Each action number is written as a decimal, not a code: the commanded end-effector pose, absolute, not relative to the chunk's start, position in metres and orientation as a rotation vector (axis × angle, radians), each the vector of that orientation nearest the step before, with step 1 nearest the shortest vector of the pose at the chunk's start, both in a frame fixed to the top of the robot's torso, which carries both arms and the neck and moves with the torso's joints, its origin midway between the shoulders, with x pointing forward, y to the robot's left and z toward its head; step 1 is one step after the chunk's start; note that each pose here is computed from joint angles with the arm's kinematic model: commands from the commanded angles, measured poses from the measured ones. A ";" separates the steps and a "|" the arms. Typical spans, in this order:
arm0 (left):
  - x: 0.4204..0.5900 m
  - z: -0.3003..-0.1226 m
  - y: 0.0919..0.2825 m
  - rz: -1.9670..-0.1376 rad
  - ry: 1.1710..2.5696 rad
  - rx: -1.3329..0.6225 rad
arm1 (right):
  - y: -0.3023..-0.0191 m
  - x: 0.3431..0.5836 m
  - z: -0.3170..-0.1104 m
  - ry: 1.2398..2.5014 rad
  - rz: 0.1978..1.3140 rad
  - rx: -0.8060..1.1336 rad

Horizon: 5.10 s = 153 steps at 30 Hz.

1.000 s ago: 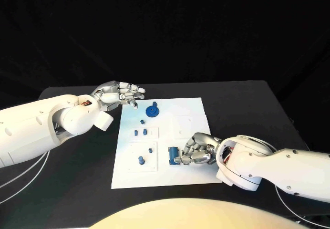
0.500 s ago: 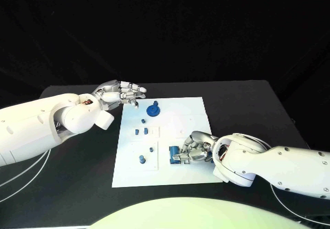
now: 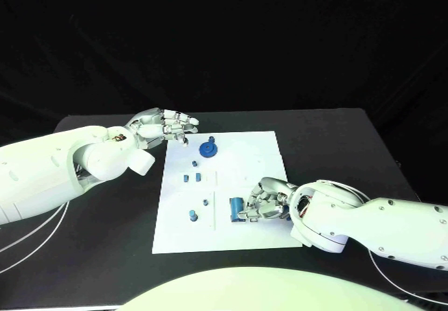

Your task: Assemble the parts on the task board

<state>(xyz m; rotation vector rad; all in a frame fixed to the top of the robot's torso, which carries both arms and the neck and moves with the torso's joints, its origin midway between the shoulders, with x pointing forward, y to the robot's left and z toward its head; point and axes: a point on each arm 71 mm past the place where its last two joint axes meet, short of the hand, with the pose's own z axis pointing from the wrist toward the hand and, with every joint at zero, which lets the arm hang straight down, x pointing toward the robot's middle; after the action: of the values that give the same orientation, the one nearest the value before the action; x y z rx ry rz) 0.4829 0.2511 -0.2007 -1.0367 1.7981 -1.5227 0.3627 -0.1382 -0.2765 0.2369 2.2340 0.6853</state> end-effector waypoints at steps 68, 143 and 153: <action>0.481 -0.199 0.249 -1.544 1.801 -1.023 | -0.224 0.353 -0.283 2.161 0.353 0.109; 0.481 -0.199 0.248 -1.545 1.806 -1.021 | -0.155 0.353 -0.286 2.215 0.554 0.332; 0.481 -0.199 0.249 -1.544 1.810 -1.022 | -0.153 0.351 -0.284 2.209 0.566 0.311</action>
<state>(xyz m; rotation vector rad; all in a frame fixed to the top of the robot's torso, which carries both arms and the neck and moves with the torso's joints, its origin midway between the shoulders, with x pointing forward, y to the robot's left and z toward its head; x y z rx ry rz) 0.4815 0.2510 -0.2001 -1.0334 1.8016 -1.5241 0.3536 -0.1562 -0.2841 0.3566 2.1970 0.5569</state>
